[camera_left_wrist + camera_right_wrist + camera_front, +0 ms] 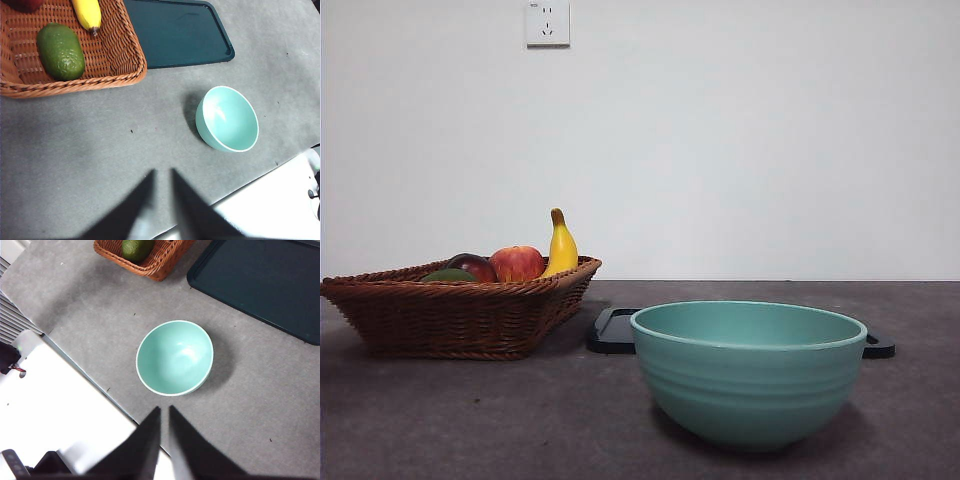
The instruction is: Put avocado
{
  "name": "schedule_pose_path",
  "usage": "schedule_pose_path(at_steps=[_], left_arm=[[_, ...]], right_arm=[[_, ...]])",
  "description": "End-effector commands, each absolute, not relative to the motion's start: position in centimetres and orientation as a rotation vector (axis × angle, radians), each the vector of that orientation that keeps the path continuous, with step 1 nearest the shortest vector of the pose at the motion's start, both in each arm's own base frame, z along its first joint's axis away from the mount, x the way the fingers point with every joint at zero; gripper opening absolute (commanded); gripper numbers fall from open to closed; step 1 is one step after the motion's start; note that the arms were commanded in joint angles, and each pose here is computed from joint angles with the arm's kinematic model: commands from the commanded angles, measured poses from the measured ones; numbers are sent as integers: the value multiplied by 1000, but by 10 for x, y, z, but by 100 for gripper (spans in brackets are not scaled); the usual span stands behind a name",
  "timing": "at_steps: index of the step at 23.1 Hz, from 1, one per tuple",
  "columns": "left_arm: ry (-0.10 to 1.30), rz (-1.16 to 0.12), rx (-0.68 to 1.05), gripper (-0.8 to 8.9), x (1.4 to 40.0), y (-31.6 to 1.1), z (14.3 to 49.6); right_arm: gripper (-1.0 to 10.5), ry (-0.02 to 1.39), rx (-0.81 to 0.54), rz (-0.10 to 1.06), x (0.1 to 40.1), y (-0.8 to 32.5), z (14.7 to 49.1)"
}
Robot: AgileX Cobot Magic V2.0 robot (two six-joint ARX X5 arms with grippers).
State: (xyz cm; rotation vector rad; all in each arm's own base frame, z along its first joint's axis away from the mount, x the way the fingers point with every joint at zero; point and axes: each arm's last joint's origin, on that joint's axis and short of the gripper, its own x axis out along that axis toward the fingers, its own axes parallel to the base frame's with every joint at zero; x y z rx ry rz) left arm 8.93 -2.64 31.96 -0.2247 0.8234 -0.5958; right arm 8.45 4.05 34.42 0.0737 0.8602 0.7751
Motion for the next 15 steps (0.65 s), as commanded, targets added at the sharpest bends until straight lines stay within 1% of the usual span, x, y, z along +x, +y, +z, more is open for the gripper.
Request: schedule_pose_path(at_steps=[1, 3, 4, 5, 10, 15], left_arm=[[799, -611, -209, 277, 89, -27, 326], [801, -607, -216, 400, 89, -27, 326], [803, -605, -222, 431, 90, -27, 326], [806, -603, -225, 443, 90, -27, 326], [817, -593, -229, 442, 96, -27, 325], [807, -555, -229, 441, 112, -29, 325]], right_arm=[[261, 844, 69, 784, 87, 42, 349], [409, 845, 71, 783, 87, 42, 349], [443, 848, 71, 783, 88, 42, 348], [447, 851, 72, 782, 88, 42, 348], [447, 856, 73, 782, 91, 43, 348], [447, 859, 73, 782, 92, 43, 347]])
